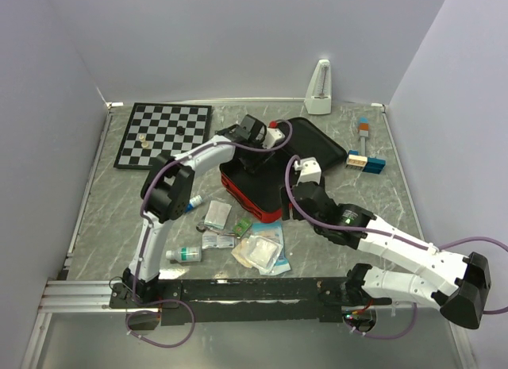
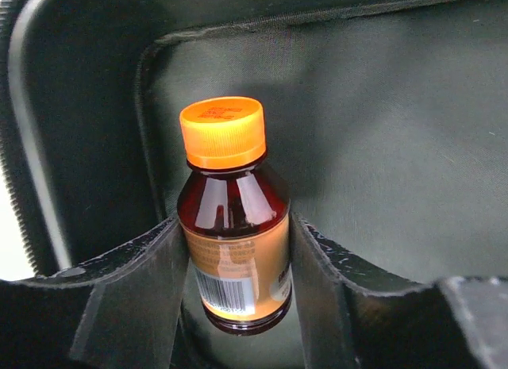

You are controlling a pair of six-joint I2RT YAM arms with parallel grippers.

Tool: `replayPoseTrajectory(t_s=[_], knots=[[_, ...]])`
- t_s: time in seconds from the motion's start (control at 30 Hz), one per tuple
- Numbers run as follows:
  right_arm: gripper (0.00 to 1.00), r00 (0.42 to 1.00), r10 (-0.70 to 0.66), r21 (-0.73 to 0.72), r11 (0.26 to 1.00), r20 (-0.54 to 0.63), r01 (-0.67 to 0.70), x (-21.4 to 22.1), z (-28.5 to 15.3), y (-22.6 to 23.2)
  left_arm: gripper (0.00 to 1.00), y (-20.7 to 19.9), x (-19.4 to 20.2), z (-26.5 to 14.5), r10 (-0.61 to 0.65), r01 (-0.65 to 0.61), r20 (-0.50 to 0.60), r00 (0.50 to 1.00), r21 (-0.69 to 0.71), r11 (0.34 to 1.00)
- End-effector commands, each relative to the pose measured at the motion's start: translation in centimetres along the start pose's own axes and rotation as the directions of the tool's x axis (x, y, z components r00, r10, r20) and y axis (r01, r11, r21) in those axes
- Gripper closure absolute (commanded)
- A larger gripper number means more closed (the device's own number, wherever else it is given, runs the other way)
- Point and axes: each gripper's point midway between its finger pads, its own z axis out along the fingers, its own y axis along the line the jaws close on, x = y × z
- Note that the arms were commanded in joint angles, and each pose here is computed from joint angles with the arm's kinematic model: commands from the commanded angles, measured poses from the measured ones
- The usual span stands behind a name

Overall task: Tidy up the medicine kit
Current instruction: Place the pill bottle in the medicine box.

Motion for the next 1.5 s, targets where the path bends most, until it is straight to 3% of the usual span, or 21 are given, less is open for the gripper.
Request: replayPoseTrajectory(t_s=[0.0,0.3,0.33,0.4,0.53,0.7,0.87,1.23,1.47], knots=[[0.19,1.000,0.028,0.004,1.000,-0.002,-0.028,0.4,-0.4,-0.4,0.41,1.8,-4.2,-0.9,0.021,-0.008,0.111,0.994,-0.118,0.993],[0.19,0.999,0.033,-0.002,0.999,0.003,-0.033,0.3,-0.7,-0.4,0.30,3.0,-6.2,-3.4,-0.043,0.075,0.166,0.985,-0.187,0.979],[0.19,0.999,0.036,-0.003,0.999,0.005,-0.036,0.2,-0.7,-0.4,0.23,2.9,-6.6,-4.1,-0.047,0.082,0.182,0.982,-0.187,0.979],[0.19,0.999,0.036,-0.005,0.999,0.002,-0.036,0.3,-0.7,-0.4,0.21,2.5,-7.0,-5.6,-0.057,0.097,0.209,0.976,-0.187,0.978],[0.19,0.999,0.035,-0.008,0.999,-0.001,-0.035,0.6,-0.4,-0.2,0.30,-0.2,-6.0,-7.6,-0.146,0.178,0.222,0.964,-0.130,0.975],[0.20,0.999,0.038,-0.013,0.999,-0.003,-0.038,0.6,-0.1,0.0,0.51,-2.2,-1.5,-6.9,-0.353,0.373,0.151,0.923,-0.138,0.918],[0.20,0.999,0.033,-0.013,0.999,-0.006,-0.033,0.6,0.0,0.1,0.63,-2.9,0.1,-5.1,-0.431,0.443,0.108,0.896,-0.130,0.887],[0.20,0.999,0.033,-0.006,0.999,0.000,-0.033,0.6,-0.3,-0.2,0.65,-1.3,1.6,-1.4,-0.481,0.481,0.064,0.874,-0.248,0.841],[0.20,1.000,0.031,-0.006,1.000,-0.001,-0.031,0.5,-0.3,-0.2,0.62,0.1,-1.1,-1.5,-0.509,0.538,0.175,0.843,-0.245,0.807]])
